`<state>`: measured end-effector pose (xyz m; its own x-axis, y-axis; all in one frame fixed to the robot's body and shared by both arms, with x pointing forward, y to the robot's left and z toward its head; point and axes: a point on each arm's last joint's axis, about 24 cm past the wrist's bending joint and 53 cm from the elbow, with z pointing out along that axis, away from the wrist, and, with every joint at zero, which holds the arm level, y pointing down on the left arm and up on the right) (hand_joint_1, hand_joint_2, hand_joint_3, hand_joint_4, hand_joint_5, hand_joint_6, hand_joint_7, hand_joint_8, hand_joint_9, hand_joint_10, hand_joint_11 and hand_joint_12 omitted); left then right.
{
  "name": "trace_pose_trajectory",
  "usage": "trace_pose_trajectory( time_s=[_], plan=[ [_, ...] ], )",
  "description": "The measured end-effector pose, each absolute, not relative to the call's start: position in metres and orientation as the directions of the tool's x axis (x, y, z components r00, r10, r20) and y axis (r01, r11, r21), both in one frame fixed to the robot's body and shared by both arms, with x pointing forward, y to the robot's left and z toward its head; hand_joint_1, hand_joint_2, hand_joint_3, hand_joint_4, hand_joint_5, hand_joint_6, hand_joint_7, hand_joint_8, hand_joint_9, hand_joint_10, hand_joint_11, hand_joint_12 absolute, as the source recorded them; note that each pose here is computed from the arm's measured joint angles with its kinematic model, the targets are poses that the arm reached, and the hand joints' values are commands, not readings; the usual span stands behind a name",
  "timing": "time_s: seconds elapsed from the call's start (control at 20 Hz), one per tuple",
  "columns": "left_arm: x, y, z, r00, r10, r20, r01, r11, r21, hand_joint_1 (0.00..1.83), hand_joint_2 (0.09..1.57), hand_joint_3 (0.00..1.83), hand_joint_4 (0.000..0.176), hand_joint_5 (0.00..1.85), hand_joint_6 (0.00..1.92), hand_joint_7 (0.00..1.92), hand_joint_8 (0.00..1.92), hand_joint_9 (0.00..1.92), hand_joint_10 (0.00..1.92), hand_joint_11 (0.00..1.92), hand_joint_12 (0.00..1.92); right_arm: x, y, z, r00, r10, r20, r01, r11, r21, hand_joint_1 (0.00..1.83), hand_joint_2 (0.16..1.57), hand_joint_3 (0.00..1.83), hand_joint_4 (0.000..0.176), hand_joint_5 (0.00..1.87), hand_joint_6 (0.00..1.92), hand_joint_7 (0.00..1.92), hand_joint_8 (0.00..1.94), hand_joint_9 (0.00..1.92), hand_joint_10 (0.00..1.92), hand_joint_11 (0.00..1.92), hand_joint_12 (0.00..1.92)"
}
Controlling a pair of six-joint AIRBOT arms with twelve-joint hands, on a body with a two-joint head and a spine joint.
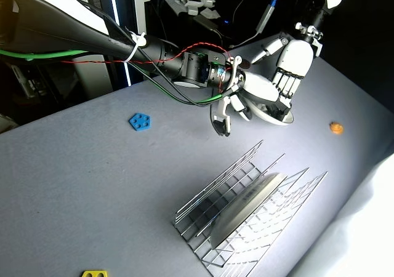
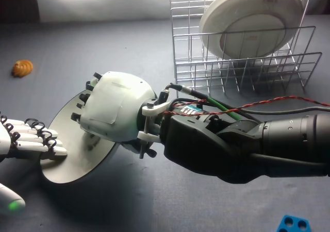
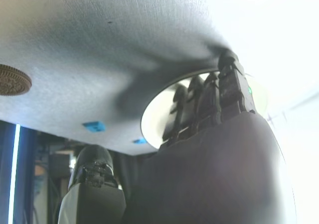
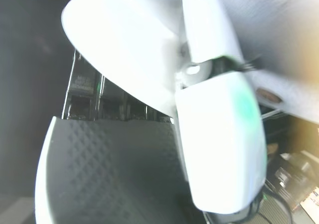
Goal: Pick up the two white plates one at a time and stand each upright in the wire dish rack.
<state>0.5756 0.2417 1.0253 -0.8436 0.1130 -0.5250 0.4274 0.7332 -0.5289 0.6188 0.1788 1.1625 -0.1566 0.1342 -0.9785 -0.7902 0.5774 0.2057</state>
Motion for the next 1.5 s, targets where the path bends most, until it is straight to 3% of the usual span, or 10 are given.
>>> trace_pose_trajectory(
  time_s=[0.35,0.8,0.85,1.5],
  plan=[
    [0.58,0.239,1.032,-0.824,0.136,-0.549,0.46,0.727,-0.51,0.0,1.1,0.0,0.0,0.11,0.01,0.1,0.01,0.08,0.01,0.04,0.03,0.622,0.177,1.164,-0.175,0.154,-0.972,-0.775,0.587,0.232,1.38,1.08,0.0,0.0,1.0,0.98,1.05,0.78,1.01,1.01,0.8,0.96],
    [0.597,0.214,1.076,-0.737,0.153,-0.658,0.566,0.672,-0.477,0.0,1.1,0.0,0.0,0.12,0.0,0.11,0.0,0.09,0.01,0.03,0.05,0.629,0.163,1.159,-0.203,0.174,-0.964,-0.746,0.61,0.267,1.38,1.1,0.0,0.0,0.99,1.04,1.03,0.83,0.92,1.07,0.74,0.95],
    [0.598,0.209,1.083,-0.73,0.145,-0.668,0.576,0.657,-0.487,0.0,1.11,0.0,0.0,0.12,0.0,0.12,0.0,0.09,0.0,0.0,0.16,0.63,0.159,1.158,-0.204,0.173,-0.964,-0.743,0.613,0.268,1.37,1.11,0.0,0.0,0.96,1.08,1.0,0.88,0.9,1.11,0.73,0.96],
    [0.612,0.211,1.126,-0.671,0.097,-0.735,0.615,0.626,-0.479,0.0,1.1,0.0,0.0,0.12,0.0,0.1,0.0,0.07,0.0,0.0,0.08,0.613,0.137,1.177,-0.233,0.199,-0.952,-0.739,0.599,0.307,1.37,1.1,0.0,0.0,0.98,1.04,0.99,0.88,0.94,1.07,0.77,0.96]
  ],
)
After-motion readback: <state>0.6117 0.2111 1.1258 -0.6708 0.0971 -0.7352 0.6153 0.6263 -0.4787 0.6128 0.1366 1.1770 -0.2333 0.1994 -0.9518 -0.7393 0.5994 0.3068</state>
